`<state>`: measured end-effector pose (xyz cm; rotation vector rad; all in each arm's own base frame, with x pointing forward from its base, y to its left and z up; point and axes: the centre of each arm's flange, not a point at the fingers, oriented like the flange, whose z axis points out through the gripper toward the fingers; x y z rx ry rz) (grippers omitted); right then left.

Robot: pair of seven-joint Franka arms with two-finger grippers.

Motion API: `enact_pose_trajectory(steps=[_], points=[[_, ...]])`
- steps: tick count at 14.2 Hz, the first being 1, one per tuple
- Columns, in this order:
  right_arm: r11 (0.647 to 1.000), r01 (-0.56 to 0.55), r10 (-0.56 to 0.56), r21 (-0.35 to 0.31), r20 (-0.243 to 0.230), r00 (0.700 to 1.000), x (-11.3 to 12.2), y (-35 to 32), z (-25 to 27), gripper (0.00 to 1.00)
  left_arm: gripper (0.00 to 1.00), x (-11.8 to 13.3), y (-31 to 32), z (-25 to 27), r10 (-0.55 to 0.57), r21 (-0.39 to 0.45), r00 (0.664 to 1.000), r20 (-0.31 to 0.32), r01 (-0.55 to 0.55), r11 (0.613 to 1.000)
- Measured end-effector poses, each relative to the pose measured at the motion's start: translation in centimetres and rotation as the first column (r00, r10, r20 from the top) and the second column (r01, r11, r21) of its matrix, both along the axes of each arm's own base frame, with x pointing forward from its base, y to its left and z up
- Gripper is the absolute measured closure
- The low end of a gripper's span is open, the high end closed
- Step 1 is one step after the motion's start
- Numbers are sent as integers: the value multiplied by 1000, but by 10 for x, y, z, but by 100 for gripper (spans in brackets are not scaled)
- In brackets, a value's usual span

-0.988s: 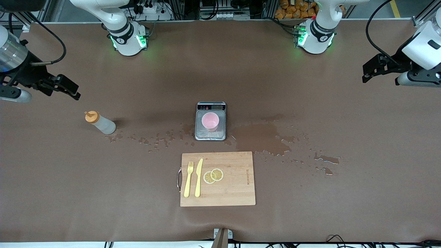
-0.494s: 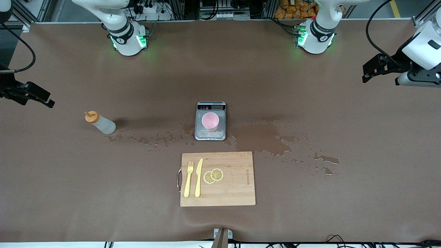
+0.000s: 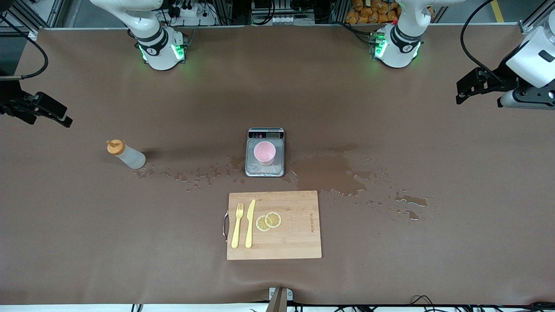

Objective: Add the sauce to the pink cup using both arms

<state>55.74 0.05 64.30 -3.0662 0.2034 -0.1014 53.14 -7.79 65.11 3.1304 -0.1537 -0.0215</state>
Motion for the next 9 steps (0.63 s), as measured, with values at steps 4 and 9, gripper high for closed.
enact_pose_trajectory(steps=[4, 9], points=[[1000, 1, -1, 0, -2, 1000, 0, 0, -1, 0, 0, 0, 0, 0, 0, 0, 1000, 0, 0, 1000], [1000, 8, -8, -2, -12, 1000, 0, -3, -2, 0, 0, 0, 0, 0, 1, 0, 1000, 0, -1, 1000]])
